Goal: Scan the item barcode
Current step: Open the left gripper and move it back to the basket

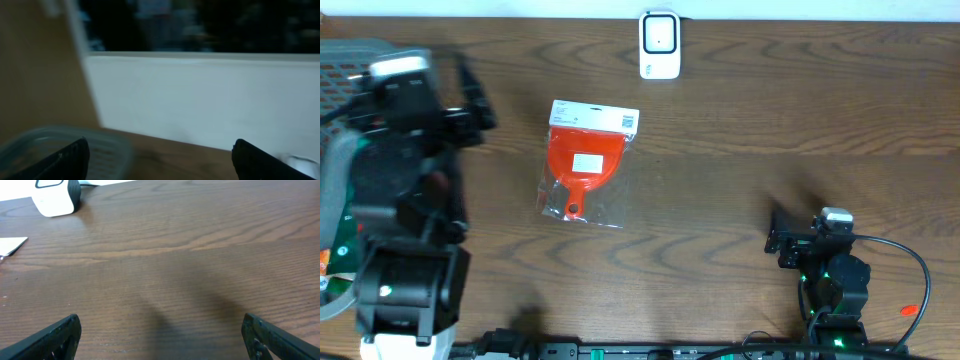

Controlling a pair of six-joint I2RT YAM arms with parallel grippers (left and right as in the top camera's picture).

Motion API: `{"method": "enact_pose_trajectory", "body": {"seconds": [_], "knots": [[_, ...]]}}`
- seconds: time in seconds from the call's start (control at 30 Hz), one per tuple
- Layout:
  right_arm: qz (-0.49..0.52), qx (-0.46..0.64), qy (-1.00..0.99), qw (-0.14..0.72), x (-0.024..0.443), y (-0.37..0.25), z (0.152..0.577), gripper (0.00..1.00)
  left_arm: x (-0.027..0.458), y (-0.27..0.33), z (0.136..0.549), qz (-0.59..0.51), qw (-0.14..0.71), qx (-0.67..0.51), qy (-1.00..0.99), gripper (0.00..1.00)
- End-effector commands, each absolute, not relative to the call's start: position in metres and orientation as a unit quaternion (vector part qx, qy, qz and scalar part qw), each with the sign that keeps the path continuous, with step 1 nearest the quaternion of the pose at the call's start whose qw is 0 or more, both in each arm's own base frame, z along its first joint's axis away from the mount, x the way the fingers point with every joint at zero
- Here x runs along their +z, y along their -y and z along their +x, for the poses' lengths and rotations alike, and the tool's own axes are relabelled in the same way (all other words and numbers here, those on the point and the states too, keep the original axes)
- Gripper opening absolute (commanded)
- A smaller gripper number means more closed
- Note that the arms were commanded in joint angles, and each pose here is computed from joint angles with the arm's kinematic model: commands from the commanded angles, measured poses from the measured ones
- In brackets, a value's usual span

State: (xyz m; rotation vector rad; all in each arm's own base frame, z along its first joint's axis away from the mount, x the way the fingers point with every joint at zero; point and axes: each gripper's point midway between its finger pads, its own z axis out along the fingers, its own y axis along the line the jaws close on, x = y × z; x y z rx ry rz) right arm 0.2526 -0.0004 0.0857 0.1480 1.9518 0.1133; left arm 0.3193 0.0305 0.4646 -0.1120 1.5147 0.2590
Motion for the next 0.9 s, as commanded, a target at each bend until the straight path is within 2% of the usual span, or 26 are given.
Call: {"method": "enact_pose_trajectory", "body": {"seconds": [0.0,0.13,0.27,0.5,0.63,0.87], "knots": [[0.068,0.052,-0.826,0.557,0.085,0.000,0.253,0.99,0.468,-0.074,0.316,-0.084,0.706,0.183,-0.679,0.90],[0.068,0.052,-0.826,0.557,0.085,0.000,0.253,0.99,0.449,-0.122,0.322,-0.129,0.670,0.231,-0.694,0.90],[0.068,0.052,-0.827,0.556,0.085,0.000,0.253,0.99,0.411,-0.161,0.341,-0.157,0.616,0.257,-0.727,0.91],[0.069,0.051,-0.834,0.545,0.079,0.000,0.250,0.99,0.359,-0.205,0.362,-0.188,0.554,0.275,-0.763,0.91],[0.069,0.051,-0.837,0.540,0.076,0.000,0.249,0.99,0.352,-0.233,0.354,-0.219,0.542,0.289,-0.758,0.90],[0.070,0.050,-0.840,0.536,0.074,0.000,0.248,0.99,0.347,-0.288,0.316,-0.296,0.531,0.296,-0.736,0.90]]}}
